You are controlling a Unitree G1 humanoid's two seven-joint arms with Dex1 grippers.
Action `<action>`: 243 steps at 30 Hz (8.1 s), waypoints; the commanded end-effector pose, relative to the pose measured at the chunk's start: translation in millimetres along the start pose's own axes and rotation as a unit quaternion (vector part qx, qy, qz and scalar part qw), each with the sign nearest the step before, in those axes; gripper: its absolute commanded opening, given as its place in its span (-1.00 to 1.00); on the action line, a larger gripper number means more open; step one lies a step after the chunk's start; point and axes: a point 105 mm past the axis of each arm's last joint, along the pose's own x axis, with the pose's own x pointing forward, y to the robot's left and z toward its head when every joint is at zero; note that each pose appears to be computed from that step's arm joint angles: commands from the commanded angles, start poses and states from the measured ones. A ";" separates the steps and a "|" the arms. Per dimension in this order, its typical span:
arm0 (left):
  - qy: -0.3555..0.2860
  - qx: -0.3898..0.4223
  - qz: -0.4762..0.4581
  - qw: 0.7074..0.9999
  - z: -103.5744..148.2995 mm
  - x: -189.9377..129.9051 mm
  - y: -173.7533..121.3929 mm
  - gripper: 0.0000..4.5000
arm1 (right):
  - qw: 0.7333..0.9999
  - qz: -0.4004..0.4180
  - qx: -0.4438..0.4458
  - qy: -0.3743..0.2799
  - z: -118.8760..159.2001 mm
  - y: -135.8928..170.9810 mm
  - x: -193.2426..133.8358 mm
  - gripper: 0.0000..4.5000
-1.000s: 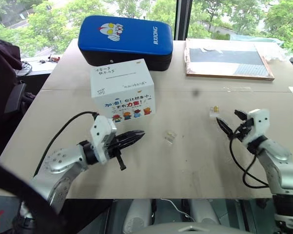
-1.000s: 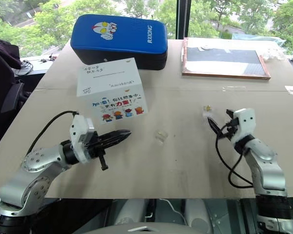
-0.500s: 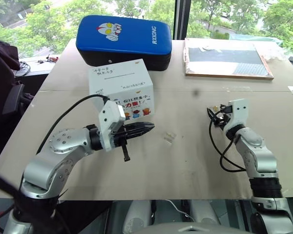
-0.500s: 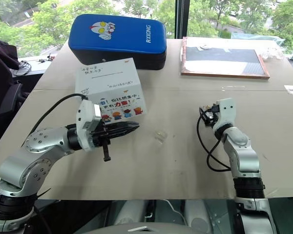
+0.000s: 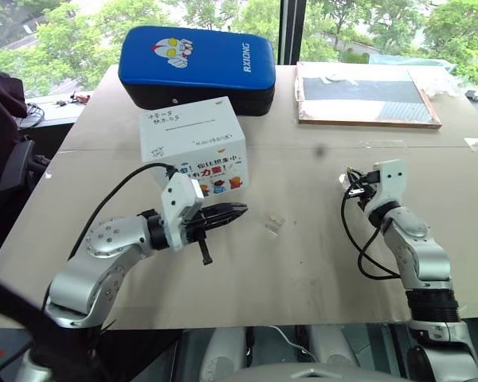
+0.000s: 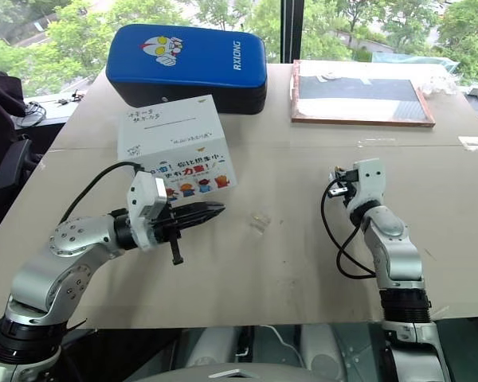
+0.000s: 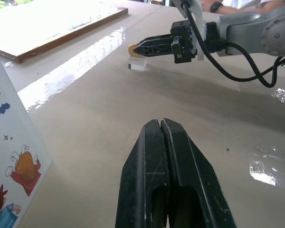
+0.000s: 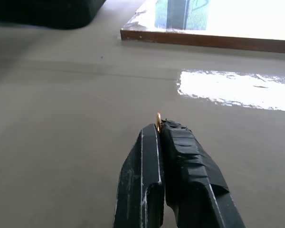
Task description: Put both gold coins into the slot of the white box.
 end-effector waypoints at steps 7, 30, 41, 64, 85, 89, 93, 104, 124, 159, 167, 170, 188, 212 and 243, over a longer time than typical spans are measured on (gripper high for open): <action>-0.225 -0.196 0.071 0.952 47.6 17.6 27.2 -1.00 | 0.948 0.186 0.241 -0.091 73.4 71.9 -15.7 -0.94; -0.391 -0.422 -0.050 0.817 87.0 30.3 8.1 0.33 | 0.794 0.419 0.436 -0.065 127.9 161.9 -55.9 -1.00; -0.392 -0.423 -0.090 0.812 90.1 33.4 -1.1 0.33 | 0.764 0.468 0.439 -0.062 134.1 171.0 -66.3 -1.00; -0.368 -0.343 -0.067 0.862 99.9 22.9 8.1 -1.00 | 0.810 0.430 0.392 -0.080 132.1 160.6 -56.6 -0.21; -0.029 0.054 -0.009 0.998 116.4 -55.5 141.1 -1.00 | 0.870 0.456 -0.084 -0.169 118.5 130.6 -59.7 0.44; -0.019 0.027 -0.015 0.999 103.6 -57.7 157.0 -1.00 | 0.873 0.452 -0.080 -0.164 116.8 132.4 -62.1 0.44; 0.018 0.031 -0.038 0.999 83.8 -56.4 159.8 -1.00 | 0.877 0.446 -0.078 -0.164 116.5 132.9 -62.8 0.44; 0.099 0.063 -0.014 0.993 54.7 -51.5 173.1 -1.00 | 0.880 0.436 -0.068 -0.176 122.2 134.0 -62.1 0.44; 0.017 0.083 0.062 0.994 82.3 -47.9 190.0 0.47 | 0.879 0.439 -0.067 -0.174 123.6 136.5 -58.3 0.46; 0.207 0.104 -0.199 0.952 44.7 -62.8 44.2 1.00 | 0.906 0.394 -0.148 0.052 -14.8 147.8 -28.0 -0.58; 0.196 0.101 -0.177 0.959 45.9 -59.5 49.7 1.00 | 0.907 0.388 -0.155 0.046 -14.5 147.5 -24.4 -0.98; 0.148 0.071 -0.165 0.973 52.6 -52.9 50.9 1.00 | 0.913 0.389 -0.120 0.028 -4.1 150.8 -23.7 -0.98; -0.322 -0.292 -0.123 0.892 112.0 -5.6 48.6 1.00 | 0.831 0.468 0.271 -0.132 130.1 186.5 -53.7 -0.98; -0.313 -0.332 -0.157 0.876 99.9 7.6 29.1 -0.05 | 0.816 0.492 0.276 -0.127 142.9 198.4 -56.1 -1.00; -0.095 0.037 -0.062 0.993 129.8 -20.1 101.5 -1.00 | 0.894 0.415 -0.068 -0.155 124.1 164.6 -38.5 0.65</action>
